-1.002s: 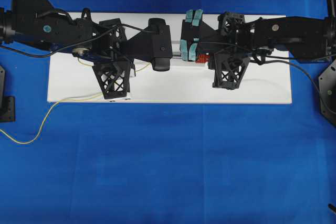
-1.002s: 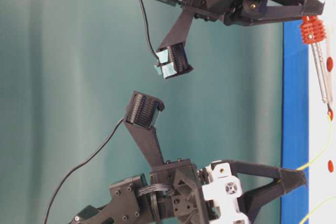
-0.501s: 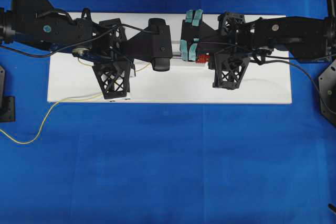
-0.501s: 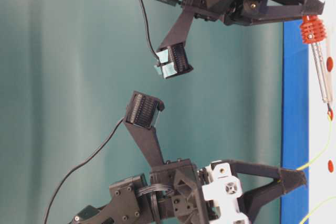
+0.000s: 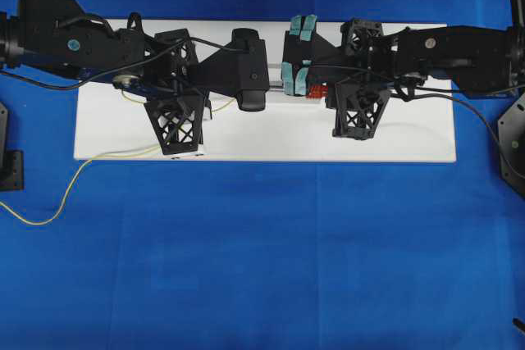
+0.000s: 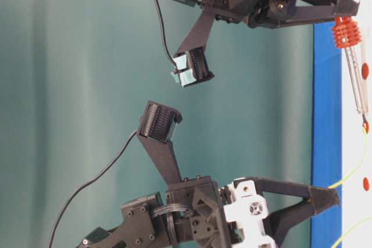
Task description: Touch the tip of the soldering iron to the tip of the solder at the mark.
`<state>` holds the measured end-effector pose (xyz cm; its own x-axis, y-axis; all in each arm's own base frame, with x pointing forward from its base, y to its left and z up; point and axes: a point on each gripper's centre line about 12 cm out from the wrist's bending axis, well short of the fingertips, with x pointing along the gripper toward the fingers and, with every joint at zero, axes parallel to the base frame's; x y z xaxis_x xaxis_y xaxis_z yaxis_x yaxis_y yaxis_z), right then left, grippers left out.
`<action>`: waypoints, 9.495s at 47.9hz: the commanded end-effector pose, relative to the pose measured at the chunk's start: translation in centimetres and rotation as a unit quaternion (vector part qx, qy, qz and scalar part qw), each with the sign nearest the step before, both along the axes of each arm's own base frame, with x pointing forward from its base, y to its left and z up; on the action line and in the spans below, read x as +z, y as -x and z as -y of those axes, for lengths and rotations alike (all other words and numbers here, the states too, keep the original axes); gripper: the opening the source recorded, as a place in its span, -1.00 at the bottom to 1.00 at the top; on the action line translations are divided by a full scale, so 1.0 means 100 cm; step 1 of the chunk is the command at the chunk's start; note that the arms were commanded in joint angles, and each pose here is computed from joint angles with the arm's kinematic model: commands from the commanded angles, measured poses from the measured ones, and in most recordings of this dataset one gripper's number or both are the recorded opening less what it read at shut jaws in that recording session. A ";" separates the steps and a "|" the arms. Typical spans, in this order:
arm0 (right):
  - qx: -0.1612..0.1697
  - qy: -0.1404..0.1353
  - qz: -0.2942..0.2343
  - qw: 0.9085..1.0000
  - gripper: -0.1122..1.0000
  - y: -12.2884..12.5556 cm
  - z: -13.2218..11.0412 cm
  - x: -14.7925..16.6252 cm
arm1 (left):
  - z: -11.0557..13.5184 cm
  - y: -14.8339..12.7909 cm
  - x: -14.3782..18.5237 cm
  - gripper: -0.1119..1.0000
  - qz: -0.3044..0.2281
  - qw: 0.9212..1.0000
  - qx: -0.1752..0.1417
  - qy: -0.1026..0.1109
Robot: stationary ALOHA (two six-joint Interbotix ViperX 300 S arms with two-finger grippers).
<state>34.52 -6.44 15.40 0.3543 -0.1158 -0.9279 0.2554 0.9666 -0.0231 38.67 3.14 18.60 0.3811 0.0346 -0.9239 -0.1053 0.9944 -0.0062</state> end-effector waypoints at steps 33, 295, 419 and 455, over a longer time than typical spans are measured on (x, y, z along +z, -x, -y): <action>0.004 0.009 0.021 1.000 -0.68 -0.007 0.003 0.013 | 0.006 0.034 0.065 -0.78 0.029 1.000 0.000 -0.001; -0.022 0.008 -0.015 1.000 -0.68 0.044 -0.003 0.014 | -0.003 -0.061 0.013 -0.78 0.012 1.000 -0.002 -0.001; -0.042 0.016 0.144 0.989 -0.68 0.104 -0.014 0.072 | 0.006 0.028 0.075 -0.78 0.115 0.993 0.005 -0.003; 0.061 -0.092 0.234 0.966 -0.68 0.081 -0.112 0.078 | 0.117 0.060 0.074 -0.78 0.226 0.967 -0.063 0.095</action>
<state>25.86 3.34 22.76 0.7217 0.0629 -0.6894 0.1311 0.9654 0.2253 33.29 -7.20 25.11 0.6849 -0.1476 -0.7136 0.0263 0.9836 -0.1782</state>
